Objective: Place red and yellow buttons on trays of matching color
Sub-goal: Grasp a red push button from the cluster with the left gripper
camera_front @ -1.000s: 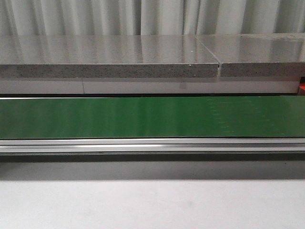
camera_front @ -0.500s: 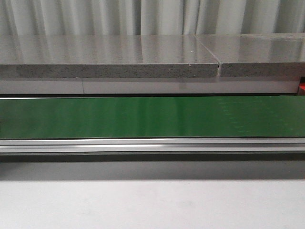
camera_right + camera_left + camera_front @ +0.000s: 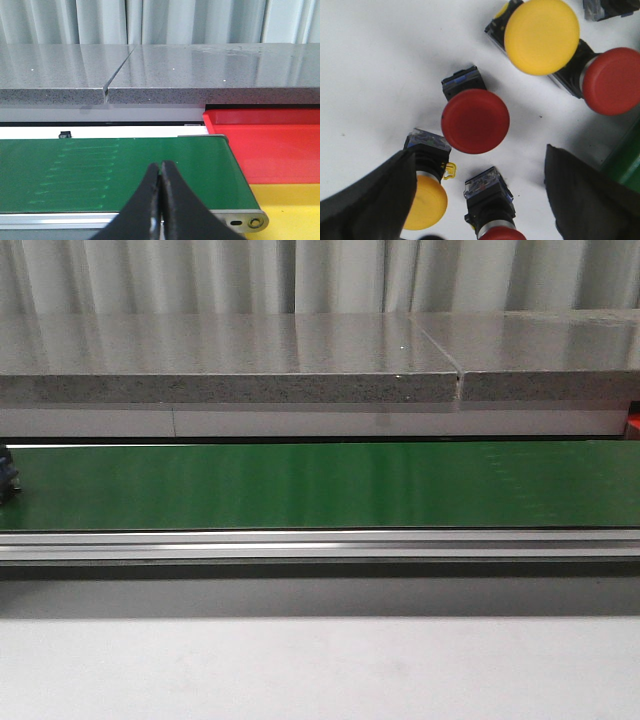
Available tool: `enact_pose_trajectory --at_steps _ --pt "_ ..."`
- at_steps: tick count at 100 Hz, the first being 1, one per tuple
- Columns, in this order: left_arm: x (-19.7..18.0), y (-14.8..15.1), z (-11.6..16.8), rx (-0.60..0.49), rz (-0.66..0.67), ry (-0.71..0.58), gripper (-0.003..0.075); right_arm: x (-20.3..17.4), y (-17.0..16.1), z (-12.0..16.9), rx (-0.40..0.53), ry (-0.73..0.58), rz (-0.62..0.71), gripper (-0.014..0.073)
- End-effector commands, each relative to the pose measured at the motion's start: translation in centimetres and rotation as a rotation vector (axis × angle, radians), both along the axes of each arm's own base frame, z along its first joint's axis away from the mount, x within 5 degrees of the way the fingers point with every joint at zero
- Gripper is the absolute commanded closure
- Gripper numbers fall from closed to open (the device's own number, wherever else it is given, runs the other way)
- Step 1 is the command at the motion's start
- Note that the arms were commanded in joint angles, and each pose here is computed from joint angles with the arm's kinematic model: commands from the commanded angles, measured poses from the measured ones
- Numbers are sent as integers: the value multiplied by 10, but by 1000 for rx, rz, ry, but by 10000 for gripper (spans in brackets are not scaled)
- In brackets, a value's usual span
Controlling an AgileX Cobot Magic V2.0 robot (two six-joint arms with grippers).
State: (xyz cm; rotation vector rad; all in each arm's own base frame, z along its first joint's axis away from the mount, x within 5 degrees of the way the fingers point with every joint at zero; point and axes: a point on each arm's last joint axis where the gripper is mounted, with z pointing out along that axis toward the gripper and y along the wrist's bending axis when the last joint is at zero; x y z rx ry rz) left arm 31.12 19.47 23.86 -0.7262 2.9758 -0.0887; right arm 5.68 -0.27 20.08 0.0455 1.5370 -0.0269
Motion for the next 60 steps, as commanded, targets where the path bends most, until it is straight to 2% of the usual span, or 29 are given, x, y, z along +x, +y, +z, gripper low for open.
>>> enact_pose_trajectory --at_steps 1,30,60 --pt "1 1 24 51 19 -96 191 -2 0 13 -12 -106 -5 662" --pt "0 4 24 80 12 -91 195 -2 0 13 -12 -106 -5 662" --pt "4 5 11 42 14 -53 198 -2 0 13 -12 -106 -5 662"
